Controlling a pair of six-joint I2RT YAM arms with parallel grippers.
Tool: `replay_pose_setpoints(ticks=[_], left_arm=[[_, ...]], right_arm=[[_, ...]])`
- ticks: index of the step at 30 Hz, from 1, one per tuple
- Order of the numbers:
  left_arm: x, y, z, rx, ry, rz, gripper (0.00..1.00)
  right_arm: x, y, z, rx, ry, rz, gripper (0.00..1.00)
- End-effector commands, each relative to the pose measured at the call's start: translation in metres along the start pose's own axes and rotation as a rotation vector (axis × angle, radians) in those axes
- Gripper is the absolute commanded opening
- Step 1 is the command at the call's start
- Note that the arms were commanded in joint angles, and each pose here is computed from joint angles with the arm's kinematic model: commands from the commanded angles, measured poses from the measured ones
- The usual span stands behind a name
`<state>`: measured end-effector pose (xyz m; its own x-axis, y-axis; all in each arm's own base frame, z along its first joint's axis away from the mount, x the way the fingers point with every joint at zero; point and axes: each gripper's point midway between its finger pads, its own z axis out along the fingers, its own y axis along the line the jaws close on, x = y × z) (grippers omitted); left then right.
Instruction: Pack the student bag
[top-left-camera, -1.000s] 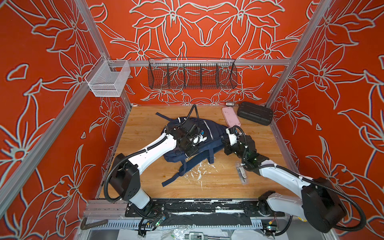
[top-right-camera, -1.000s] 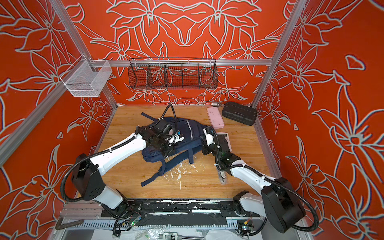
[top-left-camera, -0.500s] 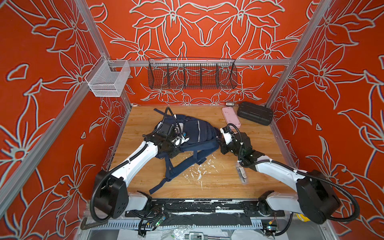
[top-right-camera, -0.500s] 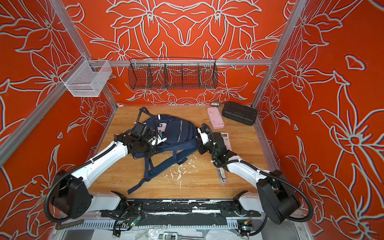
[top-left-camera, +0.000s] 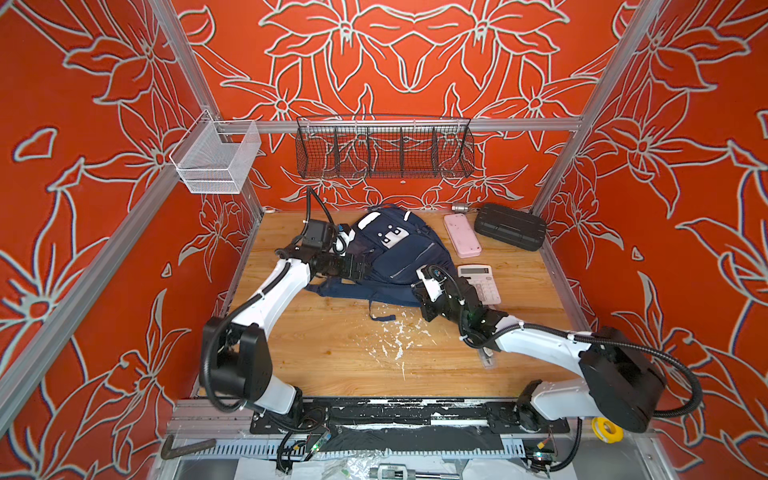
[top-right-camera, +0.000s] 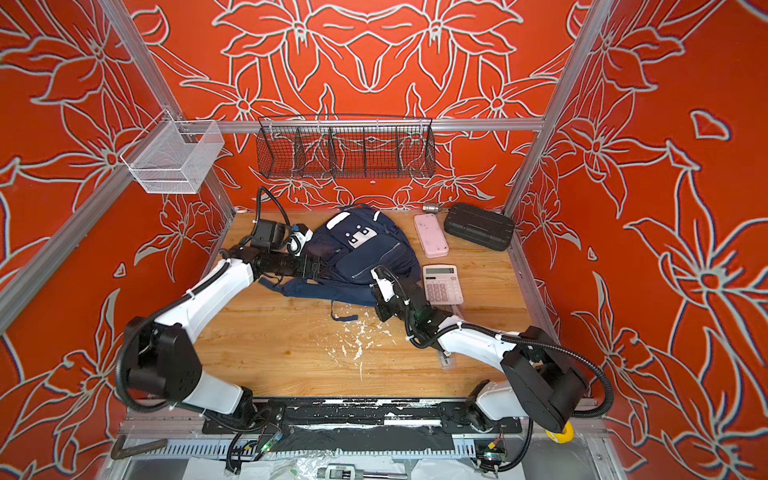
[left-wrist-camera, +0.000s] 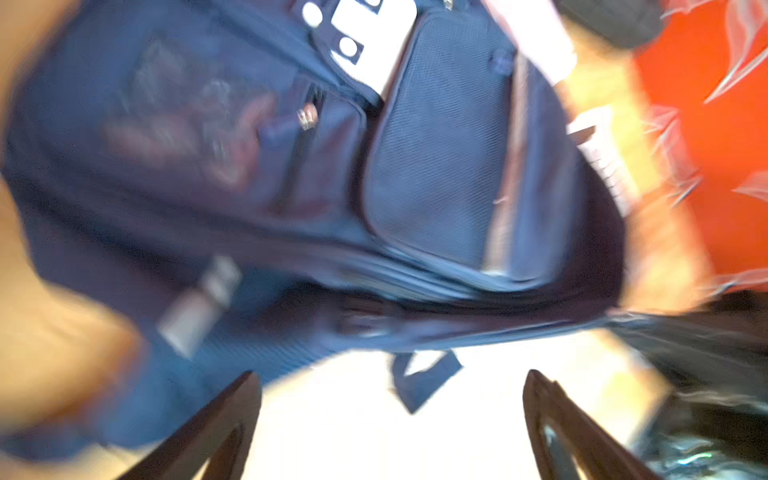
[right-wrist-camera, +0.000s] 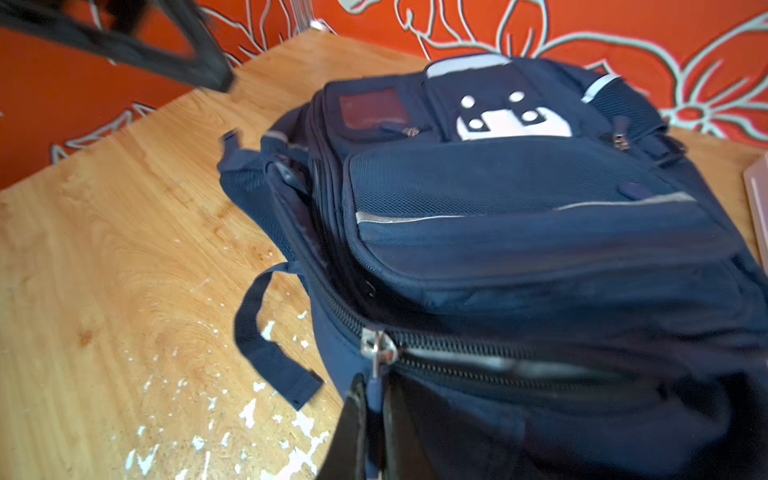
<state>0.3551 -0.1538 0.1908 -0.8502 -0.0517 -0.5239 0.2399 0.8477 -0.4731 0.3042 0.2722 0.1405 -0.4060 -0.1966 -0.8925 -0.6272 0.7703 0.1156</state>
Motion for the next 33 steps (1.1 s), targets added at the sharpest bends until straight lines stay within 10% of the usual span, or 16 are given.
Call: replay_pose_setpoints(ticks=[1,10,17,22,33], left_arm=[[-0.002,-0.034,-0.021,0.064,-0.128,-0.409,0.97],[0.015,-0.051,0.025,0.16,-0.348,-1.12,0.98],[-0.007,-0.065,0.08,0.173,-0.333,-1.197,0.77],[-0.004,-0.063,0.102,0.197,-0.312,-1.232,0.0],[0.017,0.014,-0.002,0.2,-0.052,-1.078,0.0]], right_arm=[[-0.046,0.006,-0.001,-0.012,-0.13,0.024,0.0],[-0.045,0.012,-0.002,-0.05,-0.142,0.025,0.0],[-0.041,0.016,-0.006,-0.063,-0.129,0.024,0.0],[-0.034,0.005,-0.005,-0.027,-0.119,0.088,0.0],[-0.03,-0.126,-0.019,0.188,-0.019,0.262,0.0]])
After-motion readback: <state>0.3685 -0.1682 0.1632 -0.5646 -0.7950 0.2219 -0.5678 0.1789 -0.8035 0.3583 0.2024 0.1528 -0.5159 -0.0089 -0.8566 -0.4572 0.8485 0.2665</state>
